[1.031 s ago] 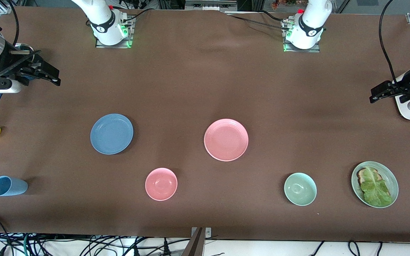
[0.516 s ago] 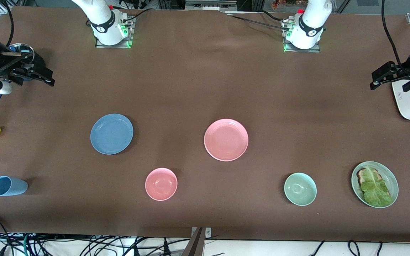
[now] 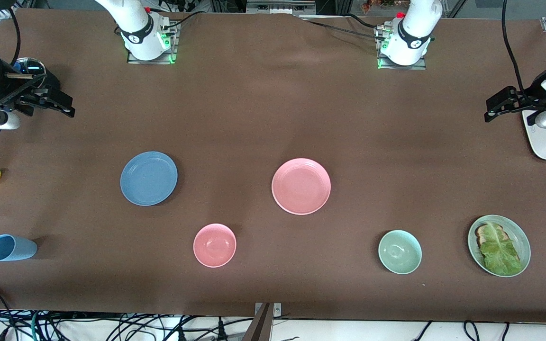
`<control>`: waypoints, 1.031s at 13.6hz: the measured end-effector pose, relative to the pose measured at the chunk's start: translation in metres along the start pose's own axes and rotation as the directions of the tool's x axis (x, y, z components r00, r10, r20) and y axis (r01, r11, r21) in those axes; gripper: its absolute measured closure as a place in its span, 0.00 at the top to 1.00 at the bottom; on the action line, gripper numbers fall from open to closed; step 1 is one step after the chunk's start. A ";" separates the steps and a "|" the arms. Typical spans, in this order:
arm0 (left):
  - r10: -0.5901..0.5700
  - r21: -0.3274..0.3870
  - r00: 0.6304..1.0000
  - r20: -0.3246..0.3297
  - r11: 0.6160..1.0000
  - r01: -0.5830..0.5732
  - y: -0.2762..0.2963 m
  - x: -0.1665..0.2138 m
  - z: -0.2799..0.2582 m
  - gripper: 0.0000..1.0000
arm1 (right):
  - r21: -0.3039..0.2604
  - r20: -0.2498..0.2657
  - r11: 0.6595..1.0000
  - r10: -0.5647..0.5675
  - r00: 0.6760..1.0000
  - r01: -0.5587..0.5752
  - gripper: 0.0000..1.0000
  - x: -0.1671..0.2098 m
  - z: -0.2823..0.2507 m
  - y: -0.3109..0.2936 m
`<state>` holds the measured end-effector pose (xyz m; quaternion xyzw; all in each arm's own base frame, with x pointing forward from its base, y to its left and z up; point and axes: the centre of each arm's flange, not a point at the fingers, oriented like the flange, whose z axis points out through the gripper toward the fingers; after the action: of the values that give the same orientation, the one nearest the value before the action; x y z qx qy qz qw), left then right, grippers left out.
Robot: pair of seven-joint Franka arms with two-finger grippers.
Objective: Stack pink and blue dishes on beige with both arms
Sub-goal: 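Reach the right gripper to the blue plate rim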
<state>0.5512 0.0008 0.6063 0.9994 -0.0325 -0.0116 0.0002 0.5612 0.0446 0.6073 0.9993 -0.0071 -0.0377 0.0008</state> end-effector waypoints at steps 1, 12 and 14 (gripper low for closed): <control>0.000 0.000 1.000 0.000 1.000 0.000 0.000 0.000 0.000 1.00 | -0.001 0.007 1.000 -0.004 1.000 0.004 1.00 0.002 0.004 0.000; -0.011 0.000 1.000 -0.012 1.000 0.011 -0.007 0.000 -0.006 1.00 | -0.003 0.049 0.994 -0.111 0.993 0.111 1.00 0.070 0.178 -0.006; -0.011 0.001 1.000 -0.020 1.000 0.011 -0.007 0.000 -0.009 1.00 | -0.004 0.033 0.994 -0.111 0.993 0.111 1.00 0.074 0.216 -0.005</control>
<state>0.5520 0.0073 0.6155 0.9996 -0.0269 -0.0017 -0.0001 0.6190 0.0486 0.3863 0.9973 0.0487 -0.0541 0.0015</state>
